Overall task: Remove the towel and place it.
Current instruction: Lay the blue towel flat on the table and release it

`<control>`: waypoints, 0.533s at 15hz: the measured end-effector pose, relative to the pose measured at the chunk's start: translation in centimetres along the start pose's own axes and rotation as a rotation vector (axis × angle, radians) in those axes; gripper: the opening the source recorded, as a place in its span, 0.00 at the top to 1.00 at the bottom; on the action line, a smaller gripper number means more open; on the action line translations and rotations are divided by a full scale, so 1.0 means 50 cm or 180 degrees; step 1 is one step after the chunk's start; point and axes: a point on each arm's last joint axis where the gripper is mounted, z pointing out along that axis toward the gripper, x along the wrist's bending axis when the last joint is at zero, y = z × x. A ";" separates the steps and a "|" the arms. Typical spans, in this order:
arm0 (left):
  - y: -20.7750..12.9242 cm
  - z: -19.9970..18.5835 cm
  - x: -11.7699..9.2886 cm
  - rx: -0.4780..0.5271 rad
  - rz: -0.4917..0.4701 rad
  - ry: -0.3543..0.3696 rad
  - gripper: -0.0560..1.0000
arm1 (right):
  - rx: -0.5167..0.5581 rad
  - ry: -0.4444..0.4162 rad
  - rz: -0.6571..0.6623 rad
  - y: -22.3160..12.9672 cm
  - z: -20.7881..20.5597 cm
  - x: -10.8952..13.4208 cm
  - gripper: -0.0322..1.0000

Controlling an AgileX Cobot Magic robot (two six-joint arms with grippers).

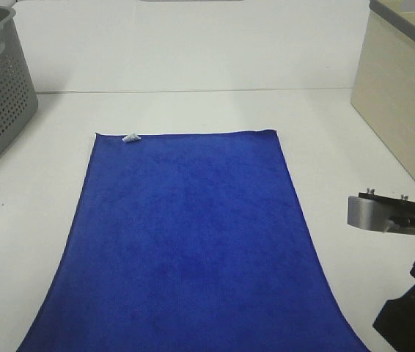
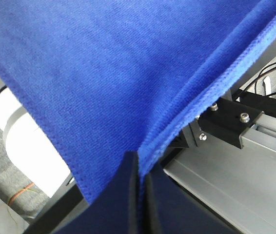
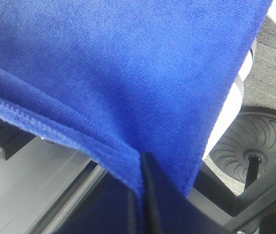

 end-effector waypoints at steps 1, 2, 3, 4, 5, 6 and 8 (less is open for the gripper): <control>-0.001 0.001 0.001 0.0007 -0.0048 -0.0003 0.95 | 0.0000 0.0006 -0.0021 0.000 0.001 0.000 0.95; -0.001 0.002 0.001 0.0011 -0.0087 0.0000 0.95 | -0.0001 0.0012 -0.0037 0.000 0.001 0.000 0.95; -0.002 0.002 0.001 0.0012 -0.0126 0.0005 0.95 | 0.0024 0.0015 -0.0026 0.002 0.003 -0.001 0.95; -0.002 0.002 0.003 0.0025 -0.0172 0.0031 0.95 | 0.0083 0.0032 0.0004 0.008 0.008 -0.003 0.95; 0.000 0.005 0.007 0.0072 -0.0238 0.0056 0.95 | 0.0154 0.0055 0.0044 0.015 0.014 -0.005 0.95; 0.005 0.011 0.011 0.0139 -0.0304 0.0056 0.95 | 0.0225 0.0060 0.0057 0.021 0.020 -0.007 0.95; 0.017 0.029 0.023 0.0343 -0.0451 0.0058 0.95 | 0.0357 0.0067 0.0080 0.032 0.032 -0.013 0.95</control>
